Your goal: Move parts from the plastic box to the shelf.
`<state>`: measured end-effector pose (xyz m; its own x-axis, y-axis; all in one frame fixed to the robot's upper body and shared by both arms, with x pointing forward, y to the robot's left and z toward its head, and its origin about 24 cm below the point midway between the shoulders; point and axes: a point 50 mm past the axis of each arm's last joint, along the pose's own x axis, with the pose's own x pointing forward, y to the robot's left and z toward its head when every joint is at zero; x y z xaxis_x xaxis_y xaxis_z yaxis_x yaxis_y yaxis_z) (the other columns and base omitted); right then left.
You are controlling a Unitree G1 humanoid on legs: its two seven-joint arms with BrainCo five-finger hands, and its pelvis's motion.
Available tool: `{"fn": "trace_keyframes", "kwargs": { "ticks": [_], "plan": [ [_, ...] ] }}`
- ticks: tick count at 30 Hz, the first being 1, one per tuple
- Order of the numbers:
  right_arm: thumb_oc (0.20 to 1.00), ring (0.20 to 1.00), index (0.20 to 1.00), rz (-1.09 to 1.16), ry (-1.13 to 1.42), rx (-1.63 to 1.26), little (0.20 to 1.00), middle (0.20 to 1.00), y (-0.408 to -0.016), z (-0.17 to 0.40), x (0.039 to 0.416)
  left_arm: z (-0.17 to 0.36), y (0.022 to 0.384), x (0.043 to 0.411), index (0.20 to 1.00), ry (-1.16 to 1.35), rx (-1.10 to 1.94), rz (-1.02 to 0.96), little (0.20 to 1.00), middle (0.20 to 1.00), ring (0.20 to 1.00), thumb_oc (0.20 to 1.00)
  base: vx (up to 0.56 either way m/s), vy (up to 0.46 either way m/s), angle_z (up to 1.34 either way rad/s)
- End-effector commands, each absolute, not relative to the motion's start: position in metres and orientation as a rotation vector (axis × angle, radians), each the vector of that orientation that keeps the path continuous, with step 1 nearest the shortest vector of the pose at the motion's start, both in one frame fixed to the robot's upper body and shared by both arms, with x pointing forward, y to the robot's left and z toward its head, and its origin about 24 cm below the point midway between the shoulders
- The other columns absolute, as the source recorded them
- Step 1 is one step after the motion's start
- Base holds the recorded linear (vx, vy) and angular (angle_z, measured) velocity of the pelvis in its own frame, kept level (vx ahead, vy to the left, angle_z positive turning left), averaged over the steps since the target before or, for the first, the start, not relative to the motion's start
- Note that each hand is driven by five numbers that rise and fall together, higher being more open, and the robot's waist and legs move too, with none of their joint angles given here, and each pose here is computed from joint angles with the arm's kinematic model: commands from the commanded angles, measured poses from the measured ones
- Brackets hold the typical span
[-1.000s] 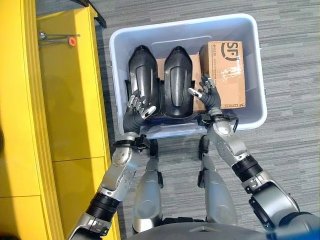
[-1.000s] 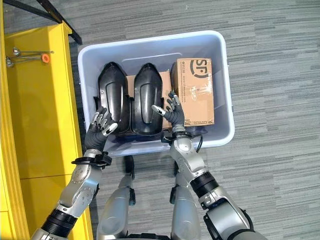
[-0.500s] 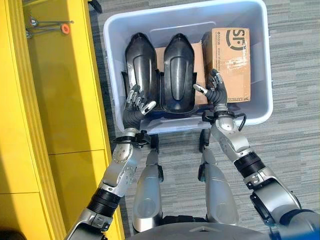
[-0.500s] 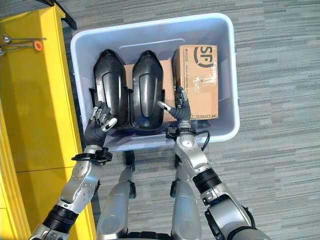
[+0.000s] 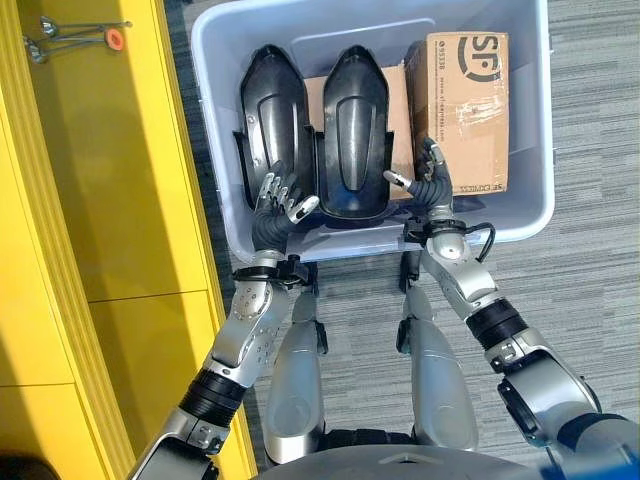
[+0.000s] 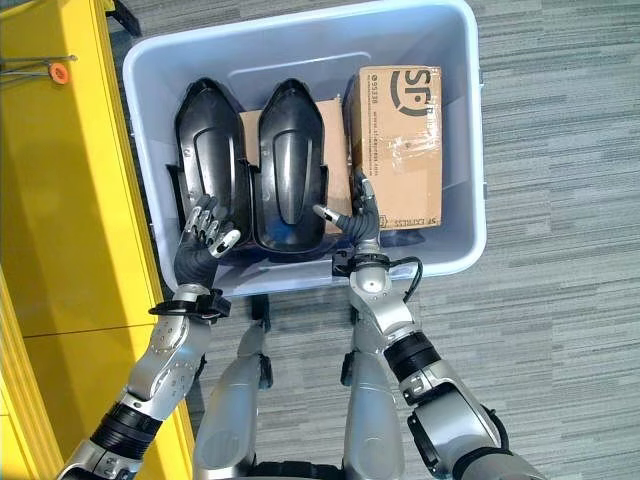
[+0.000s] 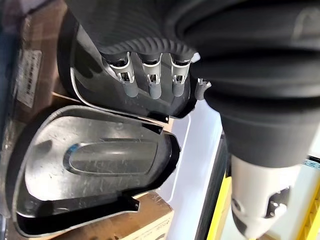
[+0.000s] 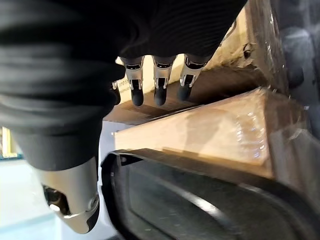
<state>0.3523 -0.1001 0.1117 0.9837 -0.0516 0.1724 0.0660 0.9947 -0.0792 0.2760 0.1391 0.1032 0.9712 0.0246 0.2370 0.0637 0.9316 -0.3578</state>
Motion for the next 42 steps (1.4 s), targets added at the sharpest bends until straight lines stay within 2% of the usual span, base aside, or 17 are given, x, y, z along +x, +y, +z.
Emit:
{"fn": "trace_keyframes", "kwargs": {
  "ticks": [1, 17, 27, 35, 36, 37, 38, 39, 42],
  "plan": [
    [1.0, 1.0, 1.0, -0.066, -0.264, -0.164, 1.0, 1.0, -0.089, 0.133, 0.36, 0.126, 0.139, 0.268, 1.0, -0.372, -0.374, -0.041, 1.0, 1.0, 1.0, 1.0, 0.01, -0.007, 0.05],
    [1.0, 1.0, 1.0, -0.21, -0.2, -0.428, 1.0, 1.0, -0.105, 0.131, 0.386, 0.145, 0.128, 0.271, 1.0, -0.454, -0.379, -0.078, 1.0, 1.0, 1.0, 1.0, 0.0, 0.011, 0.07],
    [1.0, 1.0, 1.0, -0.379, 0.072, -0.629, 1.0, 1.0, -0.162, 0.098, 0.397, 0.159, 0.115, 0.272, 1.0, -0.504, -0.404, -0.149, 1.0, 1.0, 1.0, 1.0, 0.0, 0.022, 0.12],
    [1.0, 1.0, 1.0, -0.355, 0.116, -0.873, 1.0, 1.0, -0.171, 0.084, 0.392, 0.166, 0.109, 0.274, 1.0, -0.531, -0.404, -0.177, 1.0, 1.0, 1.0, 1.0, 0.0, 0.012, 0.08],
    [0.912, 0.912, 0.912, -0.347, 0.12, -0.907, 0.912, 0.912, -0.171, 0.082, 0.392, 0.168, 0.11, 0.274, 1.0, -0.538, -0.406, -0.176, 1.0, 1.0, 1.0, 1.0, 0.0, 0.005, 0.06],
    [0.912, 0.912, 0.912, -0.347, 0.12, -0.907, 0.912, 0.912, -0.171, 0.082, 0.392, 0.168, 0.11, 0.274, 1.0, -0.538, -0.406, -0.176, 1.0, 1.0, 1.0, 1.0, 0.01, 0.009, 0.04],
    [0.241, 0.241, 0.241, -0.334, 0.144, -0.927, 0.241, 0.241, -0.172, 0.077, 0.39, 0.168, 0.109, 0.274, 1.0, -0.54, -0.405, -0.179, 1.0, 1.0, 1.0, 1.0, 0.0, 0.0, 0.0],
    [0.2, 0.2, 0.2, -0.329, 0.148, -0.932, 0.2, 0.2, -0.172, 0.076, 0.39, 0.169, 0.109, 0.274, 1.0, -0.543, -0.406, -0.181, 1.0, 1.0, 1.0, 1.0, 0.0, 0.0, 0.0],
    [0.2, 0.2, 0.2, -0.324, 0.158, -0.943, 0.2, 0.2, -0.172, 0.073, 0.389, 0.169, 0.109, 0.274, 1.0, -0.546, -0.405, -0.183, 1.0, 1.0, 1.0, 1.0, 0.0, 0.0, 0.0]
  ]
}}
